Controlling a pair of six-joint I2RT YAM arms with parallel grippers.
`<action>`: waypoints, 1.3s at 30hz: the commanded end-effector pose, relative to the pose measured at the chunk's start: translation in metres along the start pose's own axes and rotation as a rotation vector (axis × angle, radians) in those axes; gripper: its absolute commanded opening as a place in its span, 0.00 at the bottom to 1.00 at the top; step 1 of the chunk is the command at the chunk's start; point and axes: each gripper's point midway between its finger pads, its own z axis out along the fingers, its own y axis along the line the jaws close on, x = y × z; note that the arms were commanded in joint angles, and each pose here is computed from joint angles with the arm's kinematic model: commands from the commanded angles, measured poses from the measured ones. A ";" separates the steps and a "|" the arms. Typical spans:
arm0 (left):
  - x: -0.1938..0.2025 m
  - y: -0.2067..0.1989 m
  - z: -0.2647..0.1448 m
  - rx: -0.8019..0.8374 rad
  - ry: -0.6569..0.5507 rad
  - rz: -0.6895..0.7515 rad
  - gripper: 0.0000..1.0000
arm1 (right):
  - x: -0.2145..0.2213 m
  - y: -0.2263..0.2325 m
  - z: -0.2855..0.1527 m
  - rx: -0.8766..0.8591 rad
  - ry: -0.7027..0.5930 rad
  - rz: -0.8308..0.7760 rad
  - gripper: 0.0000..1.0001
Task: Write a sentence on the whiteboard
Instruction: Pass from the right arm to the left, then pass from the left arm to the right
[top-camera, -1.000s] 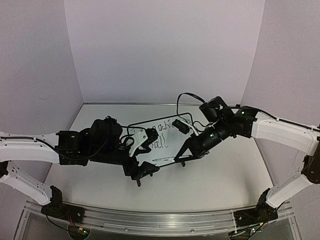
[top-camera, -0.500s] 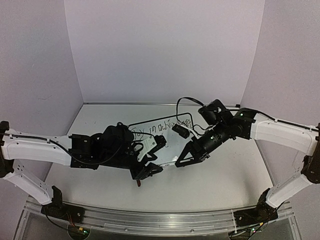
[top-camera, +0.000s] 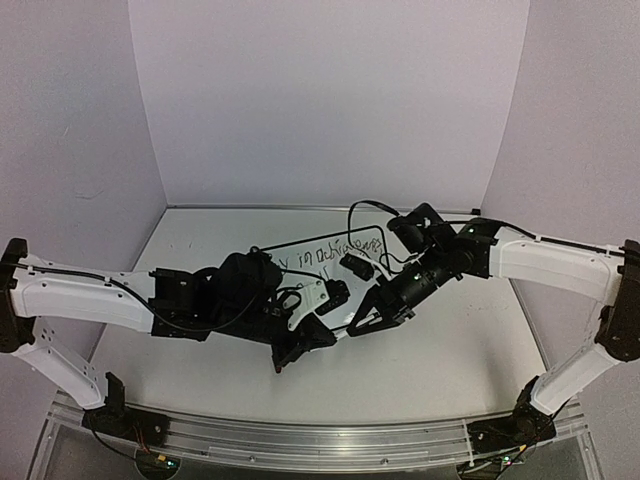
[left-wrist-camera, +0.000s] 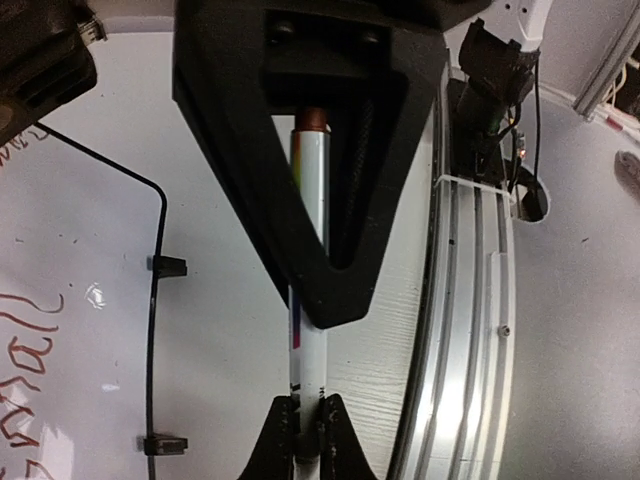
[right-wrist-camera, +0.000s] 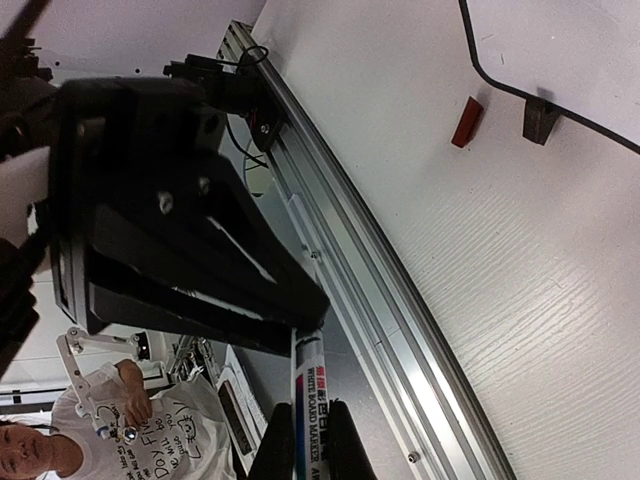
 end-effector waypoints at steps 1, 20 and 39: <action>-0.027 -0.005 -0.001 0.019 -0.073 0.008 0.00 | -0.008 0.003 -0.004 0.021 -0.027 -0.032 0.05; -0.019 0.043 -0.020 -0.170 -0.248 -0.489 0.00 | -0.077 -0.008 -0.050 0.106 -0.792 0.033 0.63; -0.017 0.046 -0.024 -0.115 -0.245 -0.536 0.00 | -0.111 0.004 0.003 -0.029 -0.791 0.001 0.21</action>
